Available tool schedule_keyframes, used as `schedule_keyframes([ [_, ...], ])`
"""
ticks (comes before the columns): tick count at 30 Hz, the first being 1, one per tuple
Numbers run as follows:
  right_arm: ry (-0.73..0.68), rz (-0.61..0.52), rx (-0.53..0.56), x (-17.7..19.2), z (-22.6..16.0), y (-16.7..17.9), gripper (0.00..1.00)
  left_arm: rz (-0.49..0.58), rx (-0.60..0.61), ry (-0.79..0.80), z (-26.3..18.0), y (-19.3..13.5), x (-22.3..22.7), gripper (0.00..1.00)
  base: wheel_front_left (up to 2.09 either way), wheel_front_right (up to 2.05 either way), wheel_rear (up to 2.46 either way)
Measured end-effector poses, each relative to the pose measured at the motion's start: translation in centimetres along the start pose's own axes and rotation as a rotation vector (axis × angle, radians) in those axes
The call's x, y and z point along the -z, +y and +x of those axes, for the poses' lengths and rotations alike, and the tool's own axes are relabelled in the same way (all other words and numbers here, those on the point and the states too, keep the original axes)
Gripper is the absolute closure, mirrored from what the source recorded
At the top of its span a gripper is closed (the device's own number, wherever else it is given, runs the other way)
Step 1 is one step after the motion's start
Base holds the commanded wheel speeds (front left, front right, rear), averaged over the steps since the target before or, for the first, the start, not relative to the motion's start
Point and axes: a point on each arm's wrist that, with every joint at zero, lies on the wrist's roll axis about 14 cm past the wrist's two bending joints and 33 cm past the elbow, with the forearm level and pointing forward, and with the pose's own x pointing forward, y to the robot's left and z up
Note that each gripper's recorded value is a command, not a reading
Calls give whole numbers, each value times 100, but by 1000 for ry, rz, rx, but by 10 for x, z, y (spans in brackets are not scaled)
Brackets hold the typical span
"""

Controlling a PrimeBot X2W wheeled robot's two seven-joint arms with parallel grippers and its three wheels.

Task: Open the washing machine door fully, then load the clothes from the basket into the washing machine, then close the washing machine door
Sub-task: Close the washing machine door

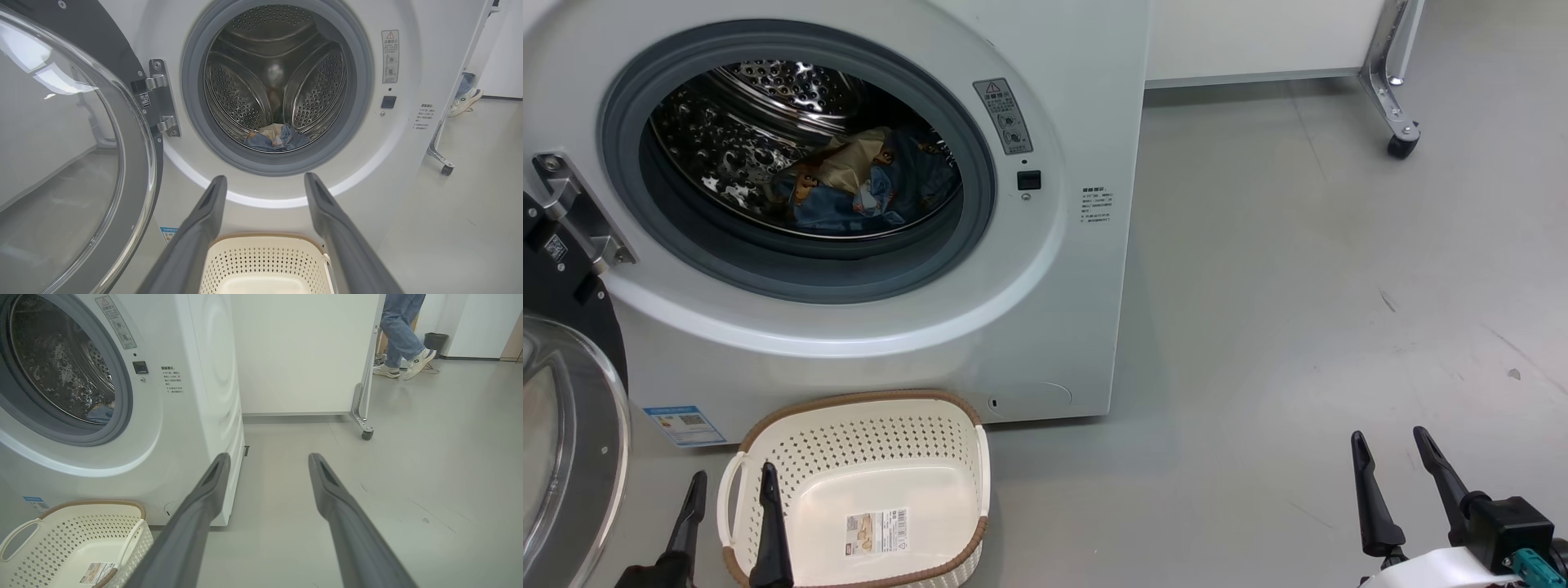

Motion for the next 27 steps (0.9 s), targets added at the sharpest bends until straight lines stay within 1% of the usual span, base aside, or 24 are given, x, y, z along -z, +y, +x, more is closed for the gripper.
schedule_keyframes([
  [8, 5, 2, -1, 1, 1, 1, 0, 0, -2, 5, -1, 0, 1, 0, -73, 73, 0],
  [27, 22, 3, 1, 6, 2, 0, 0, 3, -15, 7, 1, 2, 2, 0, -95, 95, 0],
])
